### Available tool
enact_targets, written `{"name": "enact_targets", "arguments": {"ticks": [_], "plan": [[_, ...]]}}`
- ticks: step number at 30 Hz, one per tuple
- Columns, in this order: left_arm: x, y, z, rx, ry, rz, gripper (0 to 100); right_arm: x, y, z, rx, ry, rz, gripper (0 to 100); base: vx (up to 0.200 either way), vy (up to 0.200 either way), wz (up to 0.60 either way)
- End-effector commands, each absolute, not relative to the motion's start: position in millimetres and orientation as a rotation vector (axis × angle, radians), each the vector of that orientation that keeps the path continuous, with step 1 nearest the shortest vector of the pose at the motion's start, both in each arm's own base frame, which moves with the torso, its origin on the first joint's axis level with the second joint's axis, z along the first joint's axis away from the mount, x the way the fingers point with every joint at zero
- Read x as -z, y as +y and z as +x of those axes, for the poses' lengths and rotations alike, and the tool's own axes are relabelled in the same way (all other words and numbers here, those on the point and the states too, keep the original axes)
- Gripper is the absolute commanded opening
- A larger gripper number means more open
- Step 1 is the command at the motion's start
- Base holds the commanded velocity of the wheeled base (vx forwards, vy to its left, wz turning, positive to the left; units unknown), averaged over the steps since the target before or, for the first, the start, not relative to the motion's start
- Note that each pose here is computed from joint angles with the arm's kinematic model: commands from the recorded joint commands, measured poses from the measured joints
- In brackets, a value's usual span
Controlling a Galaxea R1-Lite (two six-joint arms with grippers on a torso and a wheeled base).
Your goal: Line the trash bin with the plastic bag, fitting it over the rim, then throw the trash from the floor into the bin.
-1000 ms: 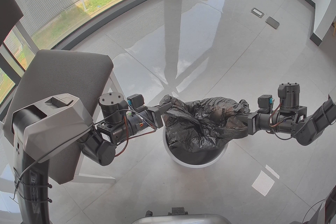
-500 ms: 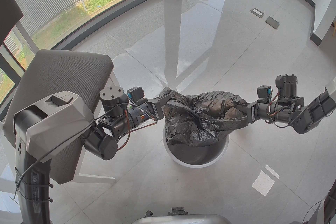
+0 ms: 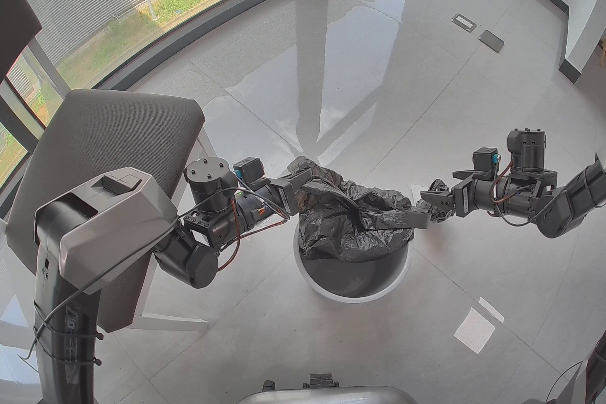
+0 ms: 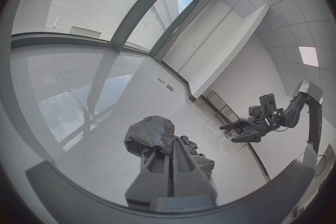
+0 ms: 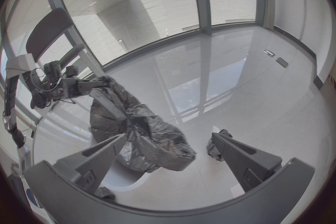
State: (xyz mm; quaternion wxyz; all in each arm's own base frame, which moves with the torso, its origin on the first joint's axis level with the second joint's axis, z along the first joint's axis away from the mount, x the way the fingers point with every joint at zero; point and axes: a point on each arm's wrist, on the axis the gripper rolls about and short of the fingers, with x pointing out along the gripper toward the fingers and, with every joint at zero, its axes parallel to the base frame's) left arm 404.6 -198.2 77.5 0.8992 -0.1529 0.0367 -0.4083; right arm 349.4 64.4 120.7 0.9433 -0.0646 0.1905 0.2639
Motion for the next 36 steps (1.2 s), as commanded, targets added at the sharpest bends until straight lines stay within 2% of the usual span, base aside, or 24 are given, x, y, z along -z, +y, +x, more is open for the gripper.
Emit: {"name": "enact_targets", "arguments": {"ticks": [1, 12, 13, 23, 36], "plan": [[-70, -199, 406, 0.829, 0.087, -0.317, 0, -119, 89, 334, -0.620, 0.391, -0.182, 100, 0.000, 0.000, 0.00], [-66, -191, 396, 0.792, 0.120, -0.315, 0, -96, 126, 328, -0.724, 0.451, -0.210, 100, 0.000, 0.000, 0.00], [-67, -191, 395, 0.794, 0.121, -0.315, 100, -92, 129, 329, -0.731, 0.459, -0.213, 100, 0.000, 0.000, 0.00], [-74, -184, 391, 0.782, 0.115, -0.314, 100, -78, 144, 343, -0.765, 0.453, -0.259, 100, 0.000, 0.000, 0.00], [-84, -167, 372, 0.772, 0.079, -0.310, 100, -53, 163, 386, -0.777, 0.436, -0.381, 100, 0.000, 0.000, 0.00]]}}
